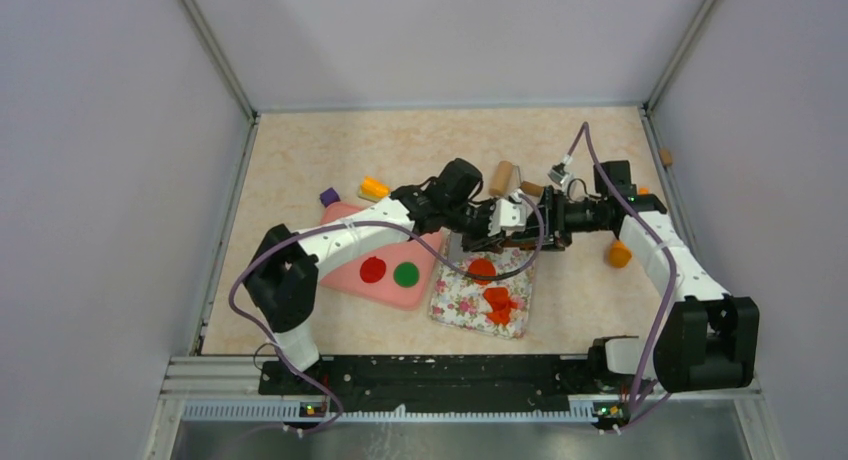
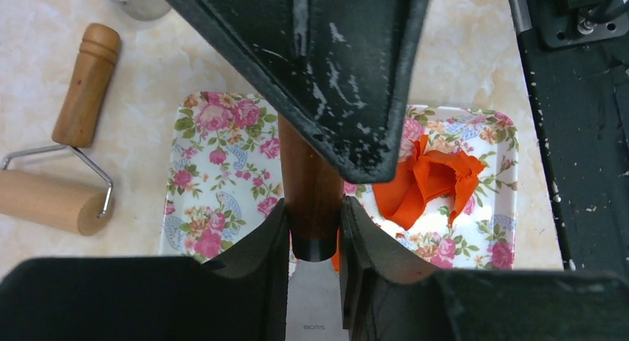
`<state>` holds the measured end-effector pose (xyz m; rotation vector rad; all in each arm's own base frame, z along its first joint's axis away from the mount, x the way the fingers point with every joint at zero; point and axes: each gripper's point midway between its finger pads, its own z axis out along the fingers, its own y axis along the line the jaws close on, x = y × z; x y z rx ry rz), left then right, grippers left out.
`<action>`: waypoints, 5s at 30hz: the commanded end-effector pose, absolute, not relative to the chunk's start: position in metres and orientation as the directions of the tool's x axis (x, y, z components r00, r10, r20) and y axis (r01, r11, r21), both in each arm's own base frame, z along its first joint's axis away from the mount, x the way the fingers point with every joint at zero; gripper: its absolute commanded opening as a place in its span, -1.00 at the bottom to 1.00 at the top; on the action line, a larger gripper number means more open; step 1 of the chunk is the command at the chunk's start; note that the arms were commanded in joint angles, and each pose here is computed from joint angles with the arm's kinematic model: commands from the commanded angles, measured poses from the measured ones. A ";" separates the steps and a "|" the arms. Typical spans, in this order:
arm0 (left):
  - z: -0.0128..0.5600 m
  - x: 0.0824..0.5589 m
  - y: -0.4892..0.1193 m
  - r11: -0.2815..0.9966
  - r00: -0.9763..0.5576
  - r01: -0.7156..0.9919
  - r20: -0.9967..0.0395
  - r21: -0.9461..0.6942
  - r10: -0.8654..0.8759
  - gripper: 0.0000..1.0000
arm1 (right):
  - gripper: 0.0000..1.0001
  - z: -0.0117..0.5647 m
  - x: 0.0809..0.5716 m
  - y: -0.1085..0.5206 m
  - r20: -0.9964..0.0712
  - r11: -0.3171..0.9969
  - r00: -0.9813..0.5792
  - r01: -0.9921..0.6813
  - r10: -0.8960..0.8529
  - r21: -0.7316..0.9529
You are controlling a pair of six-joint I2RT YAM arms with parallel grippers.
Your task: Roll out the dumpling wrappers from the dough
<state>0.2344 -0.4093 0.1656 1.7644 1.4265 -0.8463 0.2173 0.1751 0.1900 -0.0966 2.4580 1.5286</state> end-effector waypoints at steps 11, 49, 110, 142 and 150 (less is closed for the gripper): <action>0.192 0.243 -0.431 -0.002 -0.026 1.000 -0.870 -0.031 0.493 -1.00 | -0.02 0.190 0.233 0.164 -0.353 0.551 -0.926 -0.228 0.131 0.803; 0.185 0.231 -0.437 -0.037 -0.034 0.997 -0.863 -0.061 0.504 -1.00 | -0.05 0.189 0.231 0.167 -0.331 0.487 -0.929 -0.214 0.166 0.847; 0.025 0.325 -0.288 0.885 -0.869 0.394 -0.413 -0.247 0.272 -0.23 | -1.00 0.105 0.272 0.062 -0.498 0.497 -0.867 -0.442 -0.023 0.747; -0.021 0.309 -0.248 0.977 -0.965 0.054 -0.264 -0.208 -0.003 -1.00 | -1.00 0.066 0.287 0.060 -0.382 0.612 -0.920 -0.352 -0.087 0.708; -0.019 0.313 -0.250 0.976 -0.961 0.064 -0.277 -0.210 0.003 -1.00 | -1.00 0.056 0.278 0.066 -0.335 0.599 -0.935 -0.333 -0.113 0.729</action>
